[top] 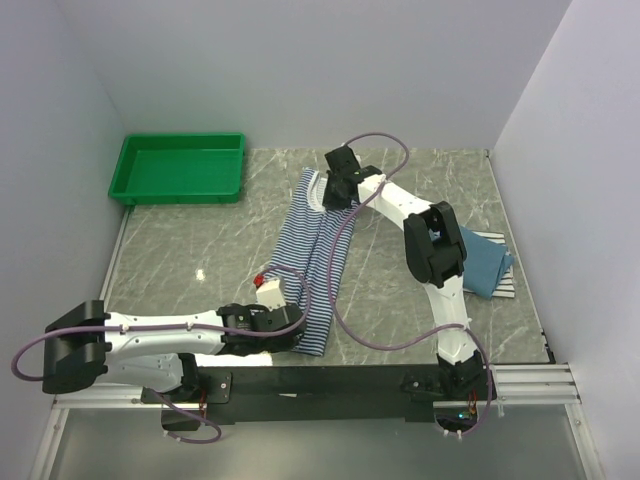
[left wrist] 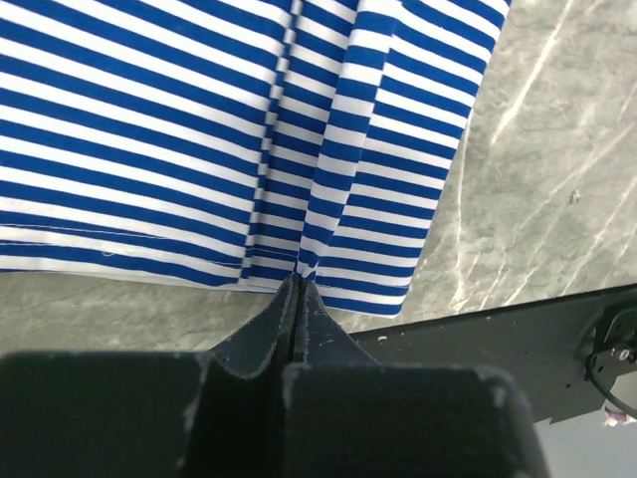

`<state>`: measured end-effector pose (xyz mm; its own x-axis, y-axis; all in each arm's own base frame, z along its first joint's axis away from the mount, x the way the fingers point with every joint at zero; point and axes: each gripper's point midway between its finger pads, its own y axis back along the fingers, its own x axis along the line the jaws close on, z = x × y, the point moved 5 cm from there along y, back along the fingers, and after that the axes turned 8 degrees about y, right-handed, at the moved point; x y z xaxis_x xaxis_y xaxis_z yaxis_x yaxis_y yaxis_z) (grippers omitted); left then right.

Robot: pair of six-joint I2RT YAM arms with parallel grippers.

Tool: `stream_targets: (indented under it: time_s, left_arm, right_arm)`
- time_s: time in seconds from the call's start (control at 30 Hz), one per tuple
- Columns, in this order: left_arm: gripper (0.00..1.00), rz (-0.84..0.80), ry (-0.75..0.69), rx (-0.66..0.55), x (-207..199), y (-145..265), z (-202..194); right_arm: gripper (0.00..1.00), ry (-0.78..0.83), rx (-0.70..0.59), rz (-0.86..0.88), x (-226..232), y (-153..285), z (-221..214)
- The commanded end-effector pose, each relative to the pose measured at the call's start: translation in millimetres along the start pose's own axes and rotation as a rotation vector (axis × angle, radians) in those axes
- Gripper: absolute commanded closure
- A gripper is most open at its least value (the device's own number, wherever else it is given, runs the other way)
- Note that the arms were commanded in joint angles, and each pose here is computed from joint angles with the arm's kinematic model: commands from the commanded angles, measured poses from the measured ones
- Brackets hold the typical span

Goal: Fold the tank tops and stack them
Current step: Fold the tank top

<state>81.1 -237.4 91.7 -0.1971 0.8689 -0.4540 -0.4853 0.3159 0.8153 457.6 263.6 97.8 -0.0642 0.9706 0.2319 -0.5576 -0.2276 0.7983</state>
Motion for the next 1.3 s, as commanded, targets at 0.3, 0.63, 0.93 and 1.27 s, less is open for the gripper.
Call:
stream_targets:
  time_s: [0.3, 0.63, 0.93, 1.27]
  left_arm:
    - [1.00, 0.043, 0.064, 0.018, 20, -3, 8]
    - [0.58, 0.024, 0.064, 0.011, 14, 2, 16]
    - [0.47, 0.060, 0.107, -0.164, 11, 18, 78]
    - [0.52, 0.196, 0.185, -0.192, 49, -14, 147]
  right_arm:
    - [1.00, -0.002, -0.088, -0.007, 6, -2, 27]
    - [0.53, 0.031, -0.124, 0.085, 17, 7, 34]
    - [0.45, 0.002, -0.181, 0.104, 8, 74, 21]
    - [0.52, 0.008, -0.064, 0.085, -7, 86, -84]
